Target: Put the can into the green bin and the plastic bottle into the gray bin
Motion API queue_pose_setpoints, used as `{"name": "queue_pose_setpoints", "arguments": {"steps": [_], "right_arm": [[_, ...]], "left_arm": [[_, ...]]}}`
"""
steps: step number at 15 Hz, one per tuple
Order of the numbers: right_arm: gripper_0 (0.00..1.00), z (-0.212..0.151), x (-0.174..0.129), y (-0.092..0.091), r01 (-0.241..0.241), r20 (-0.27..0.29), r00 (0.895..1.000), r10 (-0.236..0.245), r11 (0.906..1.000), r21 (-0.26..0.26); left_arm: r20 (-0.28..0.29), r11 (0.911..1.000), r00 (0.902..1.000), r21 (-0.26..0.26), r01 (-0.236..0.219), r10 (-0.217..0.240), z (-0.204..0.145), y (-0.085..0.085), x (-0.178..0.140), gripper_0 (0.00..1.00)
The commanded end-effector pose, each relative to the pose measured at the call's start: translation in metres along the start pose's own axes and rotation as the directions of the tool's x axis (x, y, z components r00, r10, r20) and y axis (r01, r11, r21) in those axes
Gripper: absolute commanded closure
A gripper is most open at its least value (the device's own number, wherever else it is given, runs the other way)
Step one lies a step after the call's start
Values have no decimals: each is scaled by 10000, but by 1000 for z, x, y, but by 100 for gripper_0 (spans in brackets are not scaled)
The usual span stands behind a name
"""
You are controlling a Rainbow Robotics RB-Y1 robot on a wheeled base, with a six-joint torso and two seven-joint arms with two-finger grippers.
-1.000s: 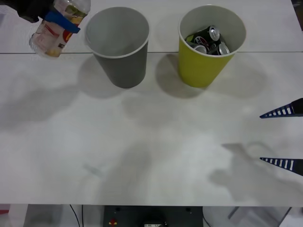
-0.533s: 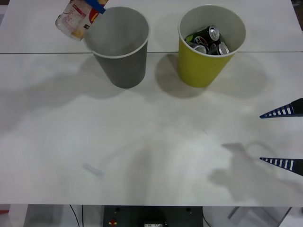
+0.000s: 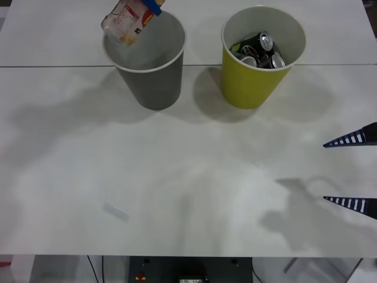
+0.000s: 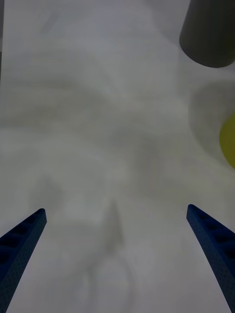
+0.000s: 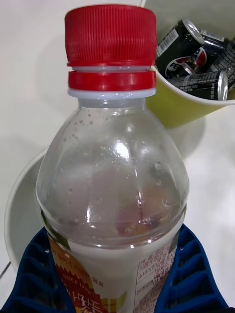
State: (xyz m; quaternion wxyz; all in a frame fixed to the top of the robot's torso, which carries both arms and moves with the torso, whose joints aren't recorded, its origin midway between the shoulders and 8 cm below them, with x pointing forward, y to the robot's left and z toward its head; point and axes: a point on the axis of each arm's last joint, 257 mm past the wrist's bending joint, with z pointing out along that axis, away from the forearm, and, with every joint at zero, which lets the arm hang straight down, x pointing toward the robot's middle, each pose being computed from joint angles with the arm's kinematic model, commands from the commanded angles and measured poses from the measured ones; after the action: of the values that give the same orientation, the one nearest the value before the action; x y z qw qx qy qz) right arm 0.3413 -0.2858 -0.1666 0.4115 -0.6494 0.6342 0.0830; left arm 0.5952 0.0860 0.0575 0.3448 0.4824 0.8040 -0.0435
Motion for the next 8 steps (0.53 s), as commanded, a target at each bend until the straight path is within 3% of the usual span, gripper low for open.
{"name": "queue_pose_setpoints", "arguments": {"steps": [1,2,3,4,8], "right_arm": [[0,0,0,0,0,0,10000,0,10000,0],[0,0,0,0,0,0,10000,0,10000,0],[0,0,0,0,0,0,10000,0,10000,0],[0,0,0,0,0,0,10000,0,10000,0],[0,0,0,0,0,0,10000,0,10000,0]], "left_arm": [[31,10000,10000,15,37,-37,4,-3,-3,94],[22,10000,10000,23,47,-47,4,-3,-3,92],[79,10000,10000,8,-7,7,4,-3,-5,78],[120,10000,9999,21,-18,18,4,-3,-6,0],[165,9999,9998,131,-82,80,4,-6,-7,0]]}}
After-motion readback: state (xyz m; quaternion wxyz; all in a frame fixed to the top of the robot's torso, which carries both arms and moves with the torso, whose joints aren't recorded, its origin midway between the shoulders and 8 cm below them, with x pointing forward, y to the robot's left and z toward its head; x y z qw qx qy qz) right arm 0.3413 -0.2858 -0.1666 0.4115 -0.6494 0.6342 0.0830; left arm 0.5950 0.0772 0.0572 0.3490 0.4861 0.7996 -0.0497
